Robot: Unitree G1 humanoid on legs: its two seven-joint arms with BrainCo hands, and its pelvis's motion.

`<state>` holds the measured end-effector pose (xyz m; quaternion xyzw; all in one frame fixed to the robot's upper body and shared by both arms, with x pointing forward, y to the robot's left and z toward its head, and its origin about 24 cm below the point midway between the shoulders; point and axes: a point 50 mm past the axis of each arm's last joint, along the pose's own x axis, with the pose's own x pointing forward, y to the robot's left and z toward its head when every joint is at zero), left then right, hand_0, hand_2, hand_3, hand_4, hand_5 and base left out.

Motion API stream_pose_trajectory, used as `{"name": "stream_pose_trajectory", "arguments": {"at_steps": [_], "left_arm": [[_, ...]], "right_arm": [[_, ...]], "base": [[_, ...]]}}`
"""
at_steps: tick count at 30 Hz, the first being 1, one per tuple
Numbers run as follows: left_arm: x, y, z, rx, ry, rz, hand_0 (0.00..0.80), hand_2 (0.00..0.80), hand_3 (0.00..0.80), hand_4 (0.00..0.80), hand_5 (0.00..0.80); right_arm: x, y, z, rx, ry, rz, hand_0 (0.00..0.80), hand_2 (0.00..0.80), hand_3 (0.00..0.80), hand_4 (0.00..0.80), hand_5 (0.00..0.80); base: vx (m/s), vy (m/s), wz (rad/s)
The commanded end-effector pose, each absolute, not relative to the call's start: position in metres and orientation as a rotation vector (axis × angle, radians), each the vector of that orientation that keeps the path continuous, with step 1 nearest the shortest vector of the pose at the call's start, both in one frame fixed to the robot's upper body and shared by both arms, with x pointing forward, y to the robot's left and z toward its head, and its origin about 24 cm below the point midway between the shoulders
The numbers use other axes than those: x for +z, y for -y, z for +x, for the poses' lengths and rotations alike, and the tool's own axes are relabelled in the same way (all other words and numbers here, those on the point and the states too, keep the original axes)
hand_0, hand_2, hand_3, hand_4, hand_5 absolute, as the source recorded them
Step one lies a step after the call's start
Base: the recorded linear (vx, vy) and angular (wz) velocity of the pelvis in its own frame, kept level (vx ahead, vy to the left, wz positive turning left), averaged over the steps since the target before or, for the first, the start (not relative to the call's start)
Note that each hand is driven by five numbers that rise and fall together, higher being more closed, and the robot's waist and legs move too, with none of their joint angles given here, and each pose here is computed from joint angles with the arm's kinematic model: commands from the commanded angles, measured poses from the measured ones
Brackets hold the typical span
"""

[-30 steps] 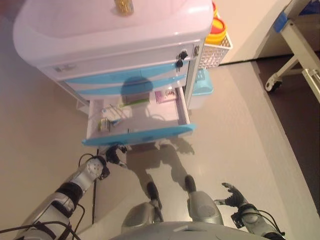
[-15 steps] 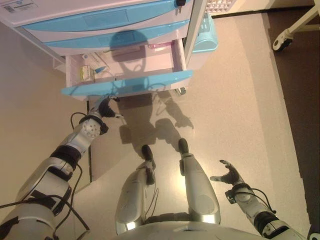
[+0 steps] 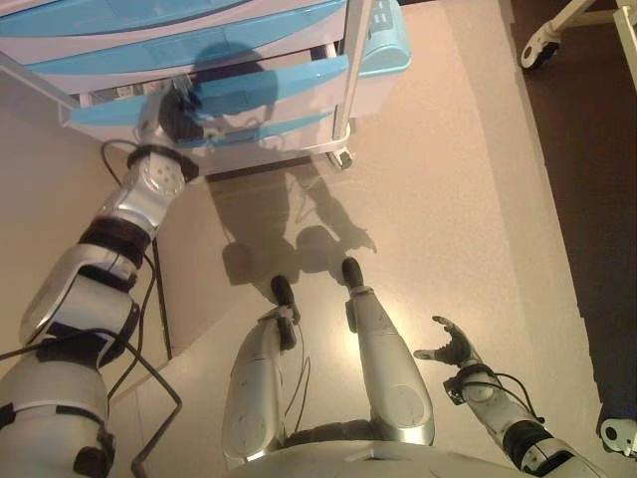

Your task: Open the drawer and pick up the medicine

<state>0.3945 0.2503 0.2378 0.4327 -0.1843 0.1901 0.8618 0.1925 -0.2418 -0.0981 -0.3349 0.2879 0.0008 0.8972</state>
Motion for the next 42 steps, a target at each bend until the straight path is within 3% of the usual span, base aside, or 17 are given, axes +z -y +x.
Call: {"name": "stream_pose_trajectory", "arguments": {"at_steps": [1,5,16,23,34,42], "left_arm": [[0.291,-0.286,0.382,0.639,0.498,0.805,0.000,0.000,0.000,0.000,0.000],[0.304,-0.286,0.383,0.677,0.527,0.608,0.000,0.000,0.000,0.000,0.000],[0.289,-0.281,0.392,0.600,0.442,0.755,0.000,0.000,0.000,0.000,0.000],[0.283,-0.280,0.375,0.684,0.670,0.841,0.000,0.000,0.000,0.000,0.000],[0.240,-0.290,0.339,0.821,0.905,1.006,0.000,0.000,0.000,0.000,0.000],[0.192,-0.305,0.321,0.792,0.774,0.920,0.000,0.000,0.000,0.000,0.000]], "right_arm": [[-0.100,0.240,0.183,0.039,-0.581,-0.729,0.000,0.000,0.000,0.000,0.000],[-0.099,0.234,0.188,0.070,-0.561,-0.734,0.000,0.000,0.000,0.000,0.000],[-0.098,0.224,0.193,0.113,-0.543,-0.714,0.000,0.000,0.000,0.000,0.000],[-0.105,0.223,0.180,0.088,-0.575,-0.687,0.000,0.000,0.000,0.000,0.000],[-0.112,0.229,0.163,0.039,-0.620,-0.646,0.000,0.000,0.000,0.000,0.000],[-0.120,0.234,0.147,0.044,-0.695,-0.652,0.000,0.000,0.000,0.000,0.000]], "base": [[0.002,0.013,-0.18],[-0.017,0.007,-0.15],[-0.032,-0.034,-0.10],[-0.057,-0.065,0.02],[-0.025,-0.028,0.12],[0.042,-0.011,0.13]]}}
